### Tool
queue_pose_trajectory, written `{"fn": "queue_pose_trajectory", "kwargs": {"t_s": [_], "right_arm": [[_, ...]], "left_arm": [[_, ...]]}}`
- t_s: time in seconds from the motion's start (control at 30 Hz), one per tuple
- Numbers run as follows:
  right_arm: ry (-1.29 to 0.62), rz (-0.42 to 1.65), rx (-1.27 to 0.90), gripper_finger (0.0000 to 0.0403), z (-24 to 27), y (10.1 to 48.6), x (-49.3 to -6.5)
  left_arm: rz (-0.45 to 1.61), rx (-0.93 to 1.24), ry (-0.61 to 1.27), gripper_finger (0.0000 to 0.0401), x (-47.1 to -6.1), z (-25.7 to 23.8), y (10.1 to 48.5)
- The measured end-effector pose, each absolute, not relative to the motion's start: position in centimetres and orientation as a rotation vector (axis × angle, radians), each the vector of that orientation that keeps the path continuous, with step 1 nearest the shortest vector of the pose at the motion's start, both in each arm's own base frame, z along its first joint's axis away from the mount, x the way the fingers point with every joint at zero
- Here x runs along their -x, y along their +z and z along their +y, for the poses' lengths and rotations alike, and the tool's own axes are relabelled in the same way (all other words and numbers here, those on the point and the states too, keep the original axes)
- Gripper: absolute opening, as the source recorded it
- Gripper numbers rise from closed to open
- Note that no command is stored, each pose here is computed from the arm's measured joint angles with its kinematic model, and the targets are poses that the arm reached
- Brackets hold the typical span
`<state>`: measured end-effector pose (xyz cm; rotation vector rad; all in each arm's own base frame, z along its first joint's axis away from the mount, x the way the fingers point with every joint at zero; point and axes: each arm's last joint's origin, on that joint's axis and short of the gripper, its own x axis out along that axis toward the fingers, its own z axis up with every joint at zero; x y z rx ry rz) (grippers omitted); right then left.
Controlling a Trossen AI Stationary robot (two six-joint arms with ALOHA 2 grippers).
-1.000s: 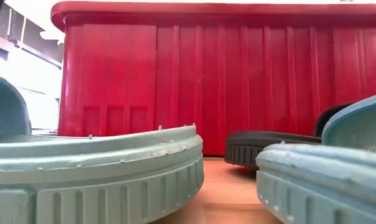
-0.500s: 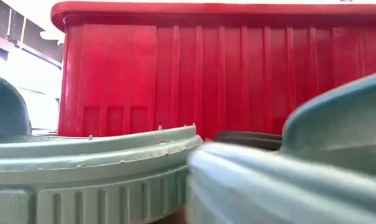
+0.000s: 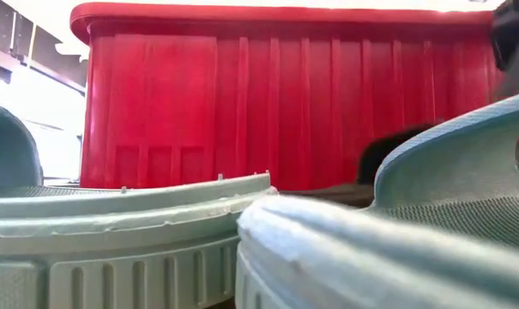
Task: Pick and place slides into bin
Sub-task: Put the black slide into the red bin
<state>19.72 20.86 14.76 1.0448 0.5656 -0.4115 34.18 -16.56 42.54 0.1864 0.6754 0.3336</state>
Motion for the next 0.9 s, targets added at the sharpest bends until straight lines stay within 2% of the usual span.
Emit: {"fn": "queue_pose_trajectory", "kwargs": {"t_s": [0.23,0.53,0.73,0.9], "right_arm": [[-0.365,0.386,-1.118,0.0156,20.7,16.1,-21.5],[-0.374,0.462,-1.135,0.0088,18.6,16.0,-23.7],[-0.293,0.402,-1.130,0.0015,18.6,16.9,-24.6],[-0.156,0.267,-1.146,0.0010,19.5,18.7,-25.0]], "left_arm": [[0.883,-0.188,0.463,0.0154,-32.4,-14.8,41.1],[0.847,-0.212,0.459,0.0154,-32.6,-11.5,42.9],[0.895,-0.209,0.407,0.0154,-31.0,-9.0,44.5],[0.819,-0.219,0.418,0.0154,-27.8,-7.4,47.3]]}}
